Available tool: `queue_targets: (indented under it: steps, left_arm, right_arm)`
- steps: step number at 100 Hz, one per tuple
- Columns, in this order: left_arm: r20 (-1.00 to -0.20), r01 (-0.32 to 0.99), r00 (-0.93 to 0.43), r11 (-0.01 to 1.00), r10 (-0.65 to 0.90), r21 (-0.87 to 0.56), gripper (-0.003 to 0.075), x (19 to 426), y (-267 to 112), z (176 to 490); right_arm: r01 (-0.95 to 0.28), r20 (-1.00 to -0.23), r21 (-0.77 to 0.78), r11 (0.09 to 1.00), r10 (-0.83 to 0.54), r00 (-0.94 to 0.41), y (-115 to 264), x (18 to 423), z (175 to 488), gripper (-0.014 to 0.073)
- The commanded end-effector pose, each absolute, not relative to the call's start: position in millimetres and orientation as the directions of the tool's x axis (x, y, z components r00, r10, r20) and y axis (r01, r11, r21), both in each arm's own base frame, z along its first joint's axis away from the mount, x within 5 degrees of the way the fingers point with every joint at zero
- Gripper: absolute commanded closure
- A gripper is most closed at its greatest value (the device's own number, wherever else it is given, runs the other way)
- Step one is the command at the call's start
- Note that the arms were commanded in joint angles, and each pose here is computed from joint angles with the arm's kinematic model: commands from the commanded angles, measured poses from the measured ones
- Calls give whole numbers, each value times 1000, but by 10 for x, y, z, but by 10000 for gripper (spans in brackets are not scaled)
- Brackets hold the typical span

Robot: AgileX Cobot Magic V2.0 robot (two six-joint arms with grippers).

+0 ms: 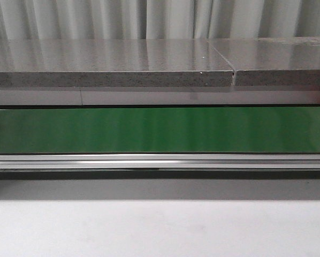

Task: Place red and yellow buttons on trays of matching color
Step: 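Move the left gripper onto the yellow push button and grasp it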

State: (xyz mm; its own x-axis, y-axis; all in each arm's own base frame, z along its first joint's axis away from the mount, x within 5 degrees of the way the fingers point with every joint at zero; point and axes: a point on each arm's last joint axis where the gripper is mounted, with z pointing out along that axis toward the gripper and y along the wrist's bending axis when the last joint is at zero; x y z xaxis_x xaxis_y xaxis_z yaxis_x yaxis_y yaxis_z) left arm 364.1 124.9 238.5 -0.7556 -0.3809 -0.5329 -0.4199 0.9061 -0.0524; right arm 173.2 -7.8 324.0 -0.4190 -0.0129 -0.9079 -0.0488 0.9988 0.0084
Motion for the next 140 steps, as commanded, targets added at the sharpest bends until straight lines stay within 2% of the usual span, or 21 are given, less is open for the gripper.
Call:
queue_targets:
  steps: [1,45,104,118,134,140]
  left_arm:
    - [-632,-421,-683,904,-366,-69,111,3743,1310,2628]
    - [-640,-417,-681,907,-356,-60,111,4221,1482,2419]
    - [-635,-411,-694,911,-340,-38,129,4424,1563,2187]
    - [-636,-411,-693,911,-339,-39,223,4426,1563,2189]
    - [-631,-411,-698,911,-340,-37,428,4420,1562,2184]
    - [-624,-412,-703,911,-341,-34,528,4406,1558,2198]
  right_arm:
    - [-29,-942,-2,1000,-12,-334,-92,1731,3396,662]
    - [-29,-942,-2,1000,-12,-334,-92,1731,3396,662]
    - [-29,-942,-2,1000,-12,-335,-91,1731,3395,662]
    - [-29,-942,-2,1000,-12,-335,-91,1731,3395,662]
    - [-29,-942,-2,1000,-12,-335,-91,1731,3395,662]
    - [-29,-942,-2,1000,-12,-335,-91,1731,3395,662]
